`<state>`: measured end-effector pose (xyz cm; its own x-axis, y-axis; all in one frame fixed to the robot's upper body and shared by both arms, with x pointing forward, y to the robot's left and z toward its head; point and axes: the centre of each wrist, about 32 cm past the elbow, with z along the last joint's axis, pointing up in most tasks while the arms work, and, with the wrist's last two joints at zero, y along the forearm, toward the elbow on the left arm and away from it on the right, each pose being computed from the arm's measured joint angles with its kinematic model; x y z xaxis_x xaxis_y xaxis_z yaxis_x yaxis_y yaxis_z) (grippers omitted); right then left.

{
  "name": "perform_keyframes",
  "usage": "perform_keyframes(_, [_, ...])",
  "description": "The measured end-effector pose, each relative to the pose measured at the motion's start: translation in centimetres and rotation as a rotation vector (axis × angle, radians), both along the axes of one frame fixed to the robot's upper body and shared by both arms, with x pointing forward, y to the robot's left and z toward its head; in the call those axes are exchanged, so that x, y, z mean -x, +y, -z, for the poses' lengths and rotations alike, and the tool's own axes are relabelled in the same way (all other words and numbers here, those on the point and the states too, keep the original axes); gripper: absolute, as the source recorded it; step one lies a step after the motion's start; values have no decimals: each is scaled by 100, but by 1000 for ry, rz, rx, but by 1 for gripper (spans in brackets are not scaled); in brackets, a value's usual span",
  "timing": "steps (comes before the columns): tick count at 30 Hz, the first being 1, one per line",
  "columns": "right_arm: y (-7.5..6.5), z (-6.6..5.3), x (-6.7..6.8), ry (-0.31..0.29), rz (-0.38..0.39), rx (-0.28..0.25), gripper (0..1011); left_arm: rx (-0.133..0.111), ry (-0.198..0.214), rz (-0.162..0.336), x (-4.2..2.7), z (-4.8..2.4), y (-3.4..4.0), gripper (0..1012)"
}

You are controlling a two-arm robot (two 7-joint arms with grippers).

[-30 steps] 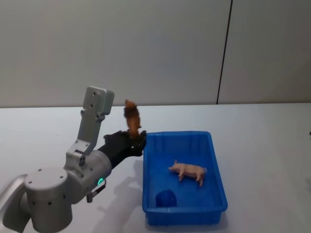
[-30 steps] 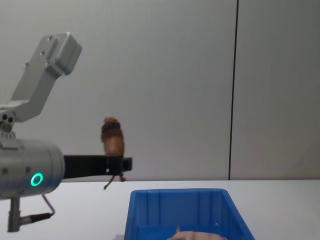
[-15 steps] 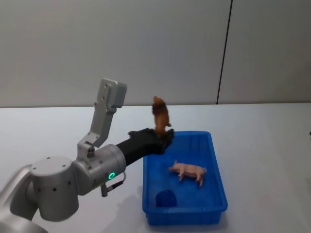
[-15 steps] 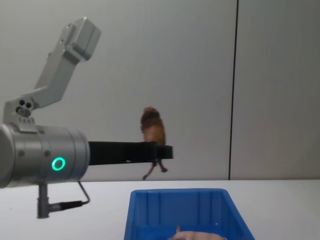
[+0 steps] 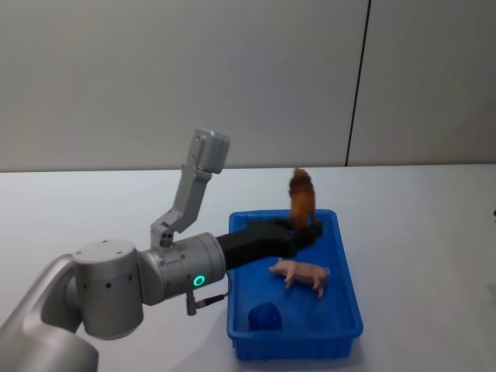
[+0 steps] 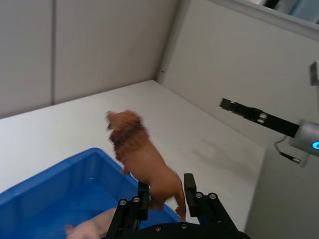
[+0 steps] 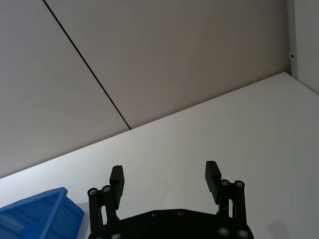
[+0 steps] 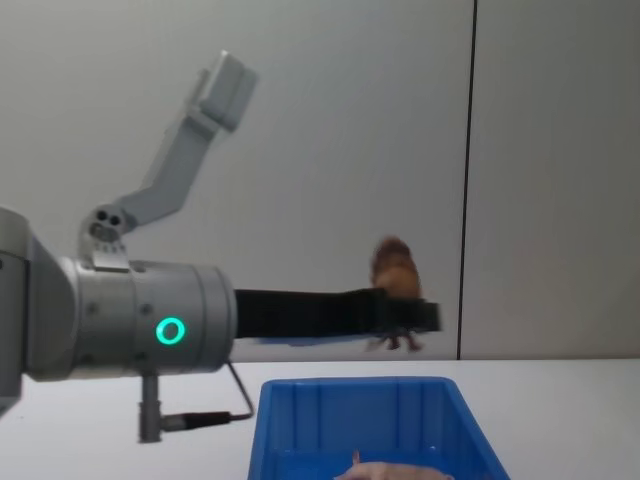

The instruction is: Pick up the two dolls from the table and place them into the box.

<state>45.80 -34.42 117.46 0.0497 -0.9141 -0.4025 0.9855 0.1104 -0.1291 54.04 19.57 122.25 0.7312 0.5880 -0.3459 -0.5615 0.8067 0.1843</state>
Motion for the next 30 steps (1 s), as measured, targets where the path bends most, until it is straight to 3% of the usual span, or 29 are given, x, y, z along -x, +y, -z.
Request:
perform_keyframes(1, [0,0,0,0,0,0,1003,0,0,0,0,0,0,427])
perform_keyframes(8, [0,0,0,0,0,0,1003,46,52,108,-128,74,-88,672])
perform_keyframes(14, [0,0,0,0,0,0,1003,69,75,159,-188,109,-137,857])
perform_keyframes(20, [0,0,0,0,0,0,1003,73,79,168,-201,112,-142,998])
perform_keyframes(30, [0,0,0,0,0,0,1003,47,22,121,-162,30,-103,1001])
